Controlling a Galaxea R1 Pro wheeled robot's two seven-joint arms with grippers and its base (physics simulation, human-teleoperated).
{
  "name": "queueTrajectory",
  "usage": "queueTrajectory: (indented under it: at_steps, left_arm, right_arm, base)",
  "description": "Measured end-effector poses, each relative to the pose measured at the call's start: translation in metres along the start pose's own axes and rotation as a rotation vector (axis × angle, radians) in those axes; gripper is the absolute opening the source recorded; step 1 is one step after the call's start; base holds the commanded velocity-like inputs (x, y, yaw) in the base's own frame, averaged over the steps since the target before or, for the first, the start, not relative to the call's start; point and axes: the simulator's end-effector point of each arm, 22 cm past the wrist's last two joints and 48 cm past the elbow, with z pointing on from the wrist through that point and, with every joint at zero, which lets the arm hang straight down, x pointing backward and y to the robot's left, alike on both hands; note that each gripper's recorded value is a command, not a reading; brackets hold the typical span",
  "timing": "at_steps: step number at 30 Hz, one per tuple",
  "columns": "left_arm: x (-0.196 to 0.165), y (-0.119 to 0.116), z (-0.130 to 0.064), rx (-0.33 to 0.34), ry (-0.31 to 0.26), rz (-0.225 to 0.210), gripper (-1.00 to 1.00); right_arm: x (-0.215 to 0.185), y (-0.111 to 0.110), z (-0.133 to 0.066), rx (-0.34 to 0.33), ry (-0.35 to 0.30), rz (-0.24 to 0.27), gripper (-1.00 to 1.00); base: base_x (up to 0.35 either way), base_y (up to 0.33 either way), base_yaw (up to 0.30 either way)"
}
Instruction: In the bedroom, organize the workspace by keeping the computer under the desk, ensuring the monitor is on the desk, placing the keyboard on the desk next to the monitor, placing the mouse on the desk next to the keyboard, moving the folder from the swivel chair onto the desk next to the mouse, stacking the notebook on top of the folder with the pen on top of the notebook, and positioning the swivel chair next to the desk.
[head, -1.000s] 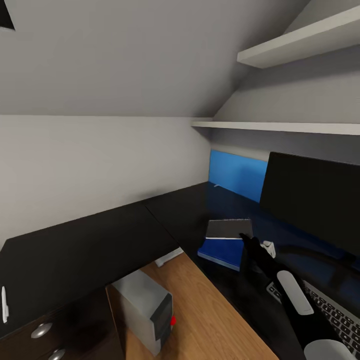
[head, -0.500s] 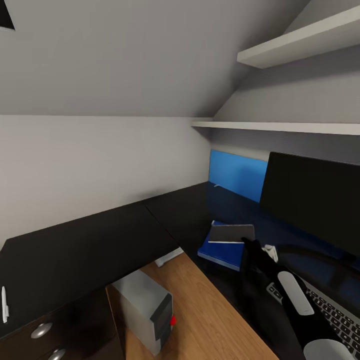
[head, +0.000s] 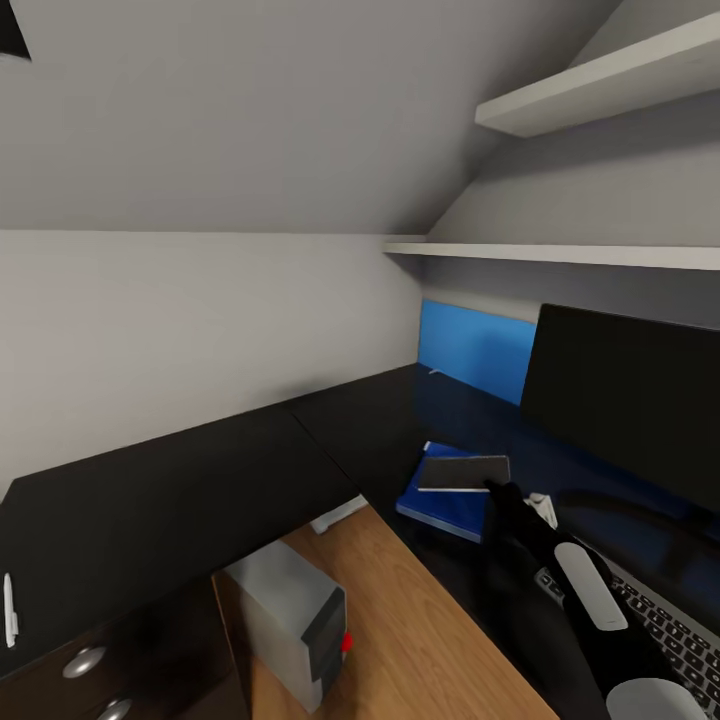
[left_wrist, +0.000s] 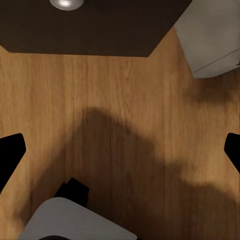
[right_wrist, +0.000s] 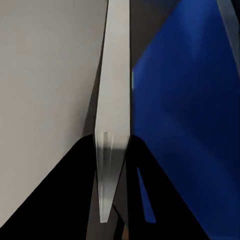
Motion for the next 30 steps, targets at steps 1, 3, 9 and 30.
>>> queueTrajectory:
  at_steps: [1,3,9,30]
  left_arm:
    - [0.0000,0.0001,0.0000,0.000,0.000,0.000,1.00]
    - [0.0001,0.0003,0.0000,0.000,0.001,0.001,1.00]
    - [0.0018,0.0008,0.0005,-0.002,0.004,0.003,1.00]
    - [0.0037,0.0015,0.0009,-0.004,0.009,0.004,1.00]
  right_arm:
    - [0.0000,0.0003,-0.0001,-0.001,0.000,0.000,-1.00]
    - [0.0001,0.0013,-0.0001,-0.006,0.000,0.000,-1.00]
    - [0.0000,0.0021,0.0000,-0.010,0.000,-0.001,-1.00]
    - [-0.0006,0.0018,-0.0001,-0.009,-0.001,-0.002,-1.00]
  base:
    - [0.108,0.164,0.000]
    - [0.094,0.136,0.000]
    - [0.022,0.031,0.000]
    - [0.050,0.034,0.000]
